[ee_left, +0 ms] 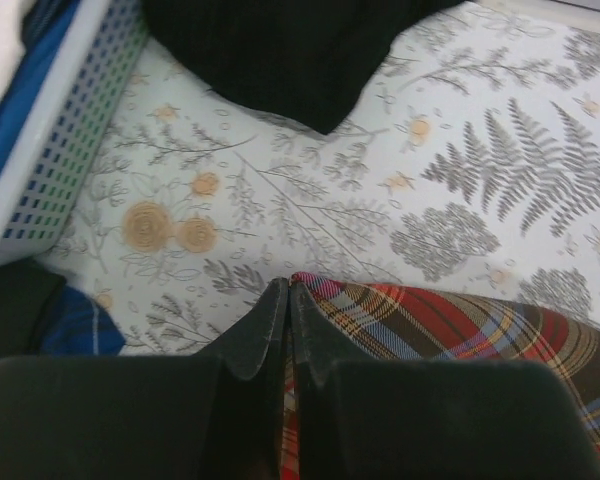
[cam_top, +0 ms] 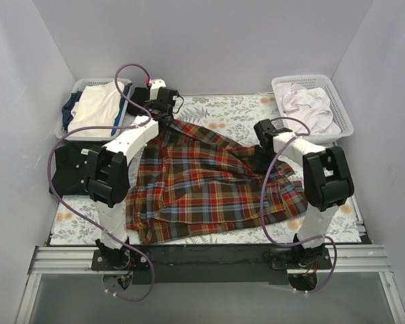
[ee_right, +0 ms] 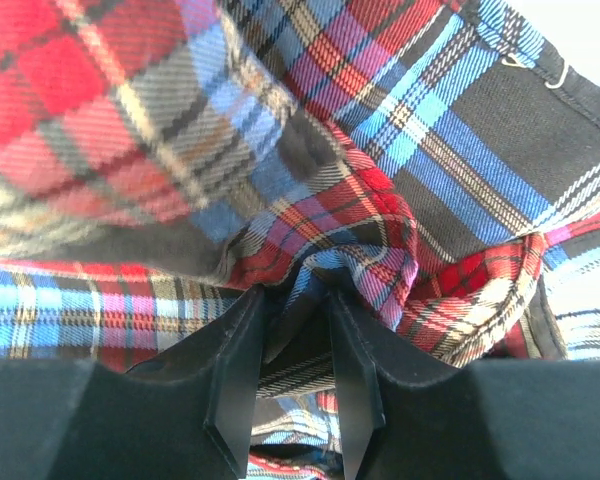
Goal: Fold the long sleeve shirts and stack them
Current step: Fold the shirt
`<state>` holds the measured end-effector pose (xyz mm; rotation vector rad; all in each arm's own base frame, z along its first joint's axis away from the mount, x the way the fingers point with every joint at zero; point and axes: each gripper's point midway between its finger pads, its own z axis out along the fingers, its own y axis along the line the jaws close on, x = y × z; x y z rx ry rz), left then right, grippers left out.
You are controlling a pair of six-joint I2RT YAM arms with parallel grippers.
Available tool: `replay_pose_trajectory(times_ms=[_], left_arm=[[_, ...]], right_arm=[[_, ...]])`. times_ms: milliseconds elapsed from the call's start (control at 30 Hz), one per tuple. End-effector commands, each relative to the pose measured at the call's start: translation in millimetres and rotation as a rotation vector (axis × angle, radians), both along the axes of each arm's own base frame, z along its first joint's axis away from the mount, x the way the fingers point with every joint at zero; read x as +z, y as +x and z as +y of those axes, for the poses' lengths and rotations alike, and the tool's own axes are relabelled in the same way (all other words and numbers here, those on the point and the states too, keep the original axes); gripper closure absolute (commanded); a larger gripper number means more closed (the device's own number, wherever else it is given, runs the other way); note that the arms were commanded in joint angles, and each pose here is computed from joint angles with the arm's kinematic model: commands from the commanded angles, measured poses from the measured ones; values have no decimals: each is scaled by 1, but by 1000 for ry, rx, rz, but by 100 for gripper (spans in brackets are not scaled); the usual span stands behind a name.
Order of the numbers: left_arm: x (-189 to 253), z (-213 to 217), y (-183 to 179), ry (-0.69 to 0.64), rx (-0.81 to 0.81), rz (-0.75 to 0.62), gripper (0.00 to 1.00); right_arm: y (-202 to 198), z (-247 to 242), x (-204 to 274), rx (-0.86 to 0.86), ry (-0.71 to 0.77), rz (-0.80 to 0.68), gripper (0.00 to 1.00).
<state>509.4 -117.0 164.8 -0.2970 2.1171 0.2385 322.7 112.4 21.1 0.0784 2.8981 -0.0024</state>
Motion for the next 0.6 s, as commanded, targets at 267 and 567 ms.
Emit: replay_pose_trajectory(times_ms=[267, 567], left_arm=[[18, 45, 1, -15, 164, 0, 71], [32, -16, 5, -152, -185, -6, 22]], right_arm=[[23, 3, 61, -22, 31, -139, 56], [127, 55, 134, 150, 141, -362, 44]])
